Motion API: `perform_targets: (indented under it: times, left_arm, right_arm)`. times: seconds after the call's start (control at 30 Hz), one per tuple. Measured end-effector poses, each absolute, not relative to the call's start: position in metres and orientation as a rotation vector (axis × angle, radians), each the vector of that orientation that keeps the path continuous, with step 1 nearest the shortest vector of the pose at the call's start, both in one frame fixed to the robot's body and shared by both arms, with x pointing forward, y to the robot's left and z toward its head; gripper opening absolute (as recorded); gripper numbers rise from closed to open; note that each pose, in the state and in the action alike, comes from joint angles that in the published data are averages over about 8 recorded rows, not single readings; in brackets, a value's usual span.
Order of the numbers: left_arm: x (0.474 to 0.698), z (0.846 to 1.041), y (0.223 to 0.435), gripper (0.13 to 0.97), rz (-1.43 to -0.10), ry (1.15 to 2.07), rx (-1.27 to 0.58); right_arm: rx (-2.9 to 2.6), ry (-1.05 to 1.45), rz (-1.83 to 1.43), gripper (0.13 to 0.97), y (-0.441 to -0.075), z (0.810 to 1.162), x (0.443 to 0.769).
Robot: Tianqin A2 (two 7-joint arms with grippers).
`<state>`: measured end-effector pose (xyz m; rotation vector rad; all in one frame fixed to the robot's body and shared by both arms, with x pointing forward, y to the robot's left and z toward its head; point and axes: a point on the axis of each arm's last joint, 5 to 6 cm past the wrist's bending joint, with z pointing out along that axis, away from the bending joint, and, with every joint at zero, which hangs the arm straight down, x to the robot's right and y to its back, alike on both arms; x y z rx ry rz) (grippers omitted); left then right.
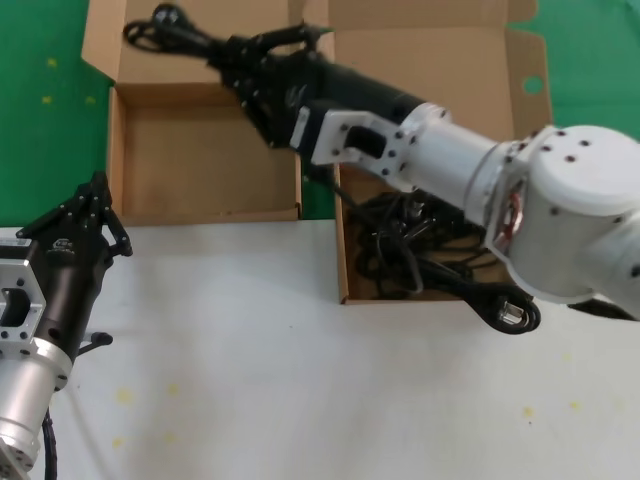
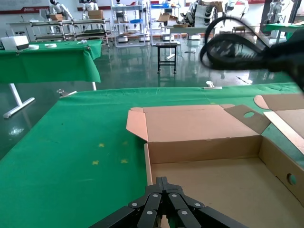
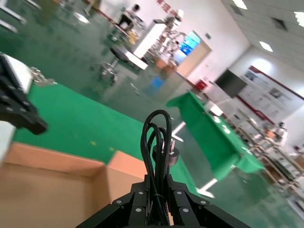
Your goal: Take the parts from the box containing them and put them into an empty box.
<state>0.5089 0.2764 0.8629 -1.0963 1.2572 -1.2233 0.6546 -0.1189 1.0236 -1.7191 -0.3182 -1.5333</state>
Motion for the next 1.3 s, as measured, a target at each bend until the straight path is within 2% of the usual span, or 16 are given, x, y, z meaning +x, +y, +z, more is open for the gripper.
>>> perform_targets:
  times: [0.33, 0.63, 0.93, 1.3]
  left_arm:
    - [0.509, 0.863, 0.276, 0.144, -1.223, 1.257, -1.096]
    - [0.509, 0.863, 0.276, 0.144, -1.223, 1.257, -1.096]
    - [0.509, 0.863, 0.276, 0.144, -1.223, 1.257, -1.096]
    - [0.509, 0.863, 0.276, 0.144, -1.223, 1.257, -1.096]
  right_arm:
    - [-1.776, -0.382, -1.466, 0.219, -0.094, 1.006, 0.668]
    - [-1.824, -0.361, -1.471, 0.241, -0.087, 1.002, 0.676]
    - [-1.779, -0.245, -1.451, 0.342, -0.093, 1.020, 0.673]
    - [-1.660, 0.029, -1.390, 0.560, -0.141, 1.052, 0.641]
